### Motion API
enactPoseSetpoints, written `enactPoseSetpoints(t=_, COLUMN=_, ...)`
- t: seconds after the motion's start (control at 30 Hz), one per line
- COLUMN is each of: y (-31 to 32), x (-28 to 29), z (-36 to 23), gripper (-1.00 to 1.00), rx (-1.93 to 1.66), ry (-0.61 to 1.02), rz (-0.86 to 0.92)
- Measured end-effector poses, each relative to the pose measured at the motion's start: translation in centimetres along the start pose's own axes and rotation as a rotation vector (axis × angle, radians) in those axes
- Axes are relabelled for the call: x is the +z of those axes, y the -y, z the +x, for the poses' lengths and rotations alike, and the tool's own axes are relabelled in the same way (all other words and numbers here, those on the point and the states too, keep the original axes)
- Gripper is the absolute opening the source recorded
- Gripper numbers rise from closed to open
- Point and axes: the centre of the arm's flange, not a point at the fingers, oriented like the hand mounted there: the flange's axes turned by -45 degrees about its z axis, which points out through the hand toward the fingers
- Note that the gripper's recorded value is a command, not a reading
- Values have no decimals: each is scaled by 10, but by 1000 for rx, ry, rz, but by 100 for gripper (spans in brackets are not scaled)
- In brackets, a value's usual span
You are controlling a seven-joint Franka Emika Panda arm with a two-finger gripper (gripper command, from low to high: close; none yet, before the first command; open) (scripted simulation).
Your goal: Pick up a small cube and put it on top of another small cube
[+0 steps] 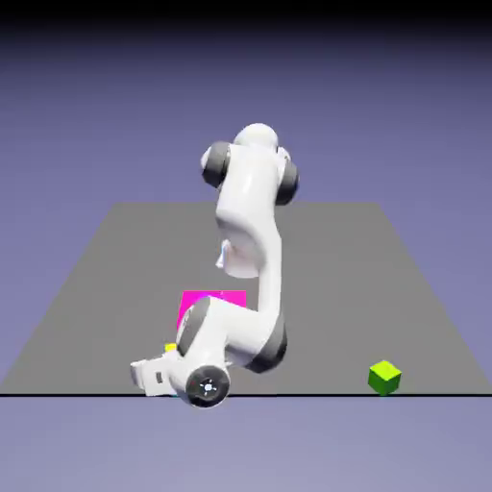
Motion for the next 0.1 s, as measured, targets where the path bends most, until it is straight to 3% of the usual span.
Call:
enactPoseSetpoints(t=0.03, y=1, x=8, z=2, gripper=100, rx=0, ry=0, rz=0)
enactPoseSetpoints(t=0.1, y=0, x=8, z=2, gripper=100, rx=0, ry=0, rz=-1)
